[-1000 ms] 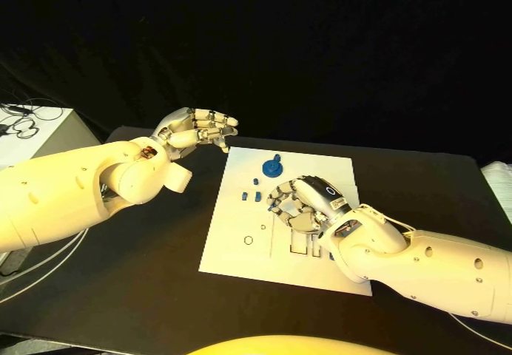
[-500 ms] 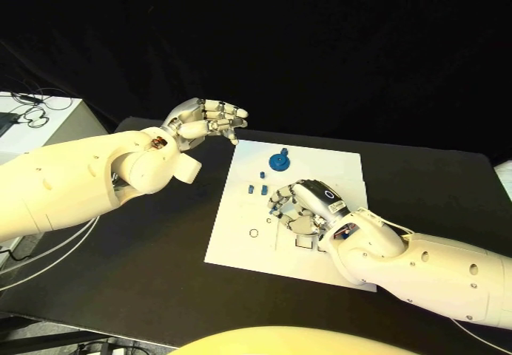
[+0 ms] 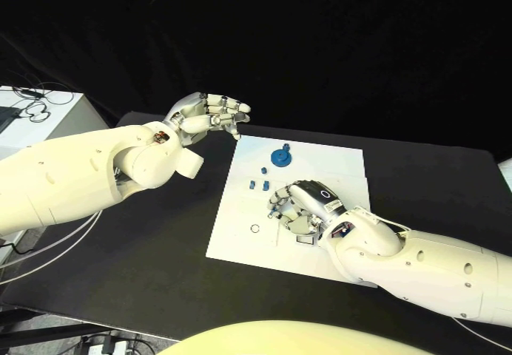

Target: Assemble the parts on the task board

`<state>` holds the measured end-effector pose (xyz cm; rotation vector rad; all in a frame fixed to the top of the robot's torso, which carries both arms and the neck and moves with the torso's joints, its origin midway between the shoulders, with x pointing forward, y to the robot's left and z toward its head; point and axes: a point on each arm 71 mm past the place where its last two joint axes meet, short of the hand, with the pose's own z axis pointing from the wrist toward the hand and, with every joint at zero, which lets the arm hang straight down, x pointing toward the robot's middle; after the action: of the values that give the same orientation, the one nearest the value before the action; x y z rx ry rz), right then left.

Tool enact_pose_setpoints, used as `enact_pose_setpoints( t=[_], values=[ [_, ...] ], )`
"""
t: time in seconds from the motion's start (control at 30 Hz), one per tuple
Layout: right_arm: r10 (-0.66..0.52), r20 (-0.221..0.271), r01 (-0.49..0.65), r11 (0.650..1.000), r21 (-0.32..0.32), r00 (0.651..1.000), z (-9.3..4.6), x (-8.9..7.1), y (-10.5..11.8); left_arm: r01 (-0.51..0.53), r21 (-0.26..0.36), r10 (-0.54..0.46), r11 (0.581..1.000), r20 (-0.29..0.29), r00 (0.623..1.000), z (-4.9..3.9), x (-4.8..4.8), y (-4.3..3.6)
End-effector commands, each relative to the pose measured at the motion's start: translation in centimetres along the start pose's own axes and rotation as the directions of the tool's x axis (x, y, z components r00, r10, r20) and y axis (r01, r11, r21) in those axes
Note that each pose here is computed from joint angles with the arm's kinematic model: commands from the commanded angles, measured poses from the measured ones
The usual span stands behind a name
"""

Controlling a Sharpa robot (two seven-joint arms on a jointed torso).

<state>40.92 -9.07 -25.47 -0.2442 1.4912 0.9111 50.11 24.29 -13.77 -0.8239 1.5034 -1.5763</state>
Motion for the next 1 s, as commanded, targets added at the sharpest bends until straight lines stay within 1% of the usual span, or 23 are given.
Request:
enact_pose_setpoints(
  t=[0.03,0.63,0.77,1.0],
  values=[
    [-0.022,-0.024,0.022,1.000,0.000,0.999,0.0,0.3,0.0,0.007,0.007,-0.007,1.000,-0.003,1.000,0.07,0.17,-0.11],
    [-0.029,-0.041,0.029,1.000,0.008,0.999,0.2,1.0,0.0,0.009,0.006,-0.009,1.000,-0.009,1.000,0.10,0.25,-0.10],
    [-0.043,-0.059,0.043,0.999,0.004,0.997,0.2,1.2,0.0,0.010,0.004,-0.010,1.000,-0.010,1.000,0.09,0.25,-0.10],
    [-0.052,-0.101,0.049,0.998,-0.036,0.994,0.3,1.6,0.5,0.011,0.002,-0.011,1.000,-0.013,1.000,0.09,0.27,-0.08]
  ],
)
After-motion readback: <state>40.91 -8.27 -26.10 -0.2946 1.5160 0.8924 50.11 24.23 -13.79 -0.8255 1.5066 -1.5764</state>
